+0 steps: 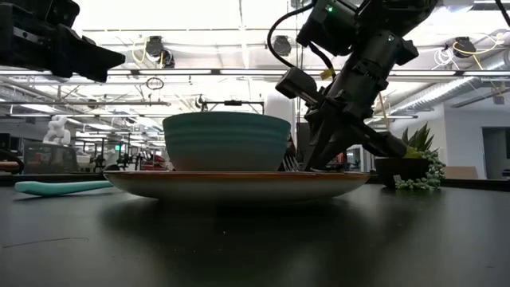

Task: Set table place
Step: Put the blue fork on the orange plate to the right of the green bowl

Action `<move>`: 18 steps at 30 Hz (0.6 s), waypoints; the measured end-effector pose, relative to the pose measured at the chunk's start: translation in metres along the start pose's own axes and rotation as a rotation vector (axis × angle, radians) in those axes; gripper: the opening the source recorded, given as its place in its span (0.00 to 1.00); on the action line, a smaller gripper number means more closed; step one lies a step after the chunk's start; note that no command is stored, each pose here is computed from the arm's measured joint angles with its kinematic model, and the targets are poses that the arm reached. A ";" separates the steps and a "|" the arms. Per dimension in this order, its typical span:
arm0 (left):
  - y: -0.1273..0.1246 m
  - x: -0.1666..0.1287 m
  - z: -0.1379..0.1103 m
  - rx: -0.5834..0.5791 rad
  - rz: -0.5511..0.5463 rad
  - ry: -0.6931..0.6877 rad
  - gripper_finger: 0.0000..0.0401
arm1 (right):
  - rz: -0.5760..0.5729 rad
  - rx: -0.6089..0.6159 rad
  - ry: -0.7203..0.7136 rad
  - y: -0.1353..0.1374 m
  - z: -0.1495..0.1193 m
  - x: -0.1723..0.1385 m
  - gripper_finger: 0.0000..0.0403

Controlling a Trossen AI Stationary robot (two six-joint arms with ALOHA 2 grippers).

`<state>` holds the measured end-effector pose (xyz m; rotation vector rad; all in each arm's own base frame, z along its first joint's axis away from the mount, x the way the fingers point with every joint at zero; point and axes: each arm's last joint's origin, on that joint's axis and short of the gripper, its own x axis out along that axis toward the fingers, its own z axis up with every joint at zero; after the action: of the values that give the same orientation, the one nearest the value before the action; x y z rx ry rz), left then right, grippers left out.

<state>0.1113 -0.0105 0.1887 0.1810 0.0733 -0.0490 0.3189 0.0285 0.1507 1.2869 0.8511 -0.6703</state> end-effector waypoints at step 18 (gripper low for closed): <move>0.000 0.000 -0.001 -0.001 -0.002 0.005 0.06 | 0.046 -0.001 0.038 0.002 -0.002 0.019 0.01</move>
<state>0.1113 -0.0105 0.1882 0.1800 0.0787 -0.0502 0.3306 0.0311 0.1363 1.3176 0.8502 -0.6106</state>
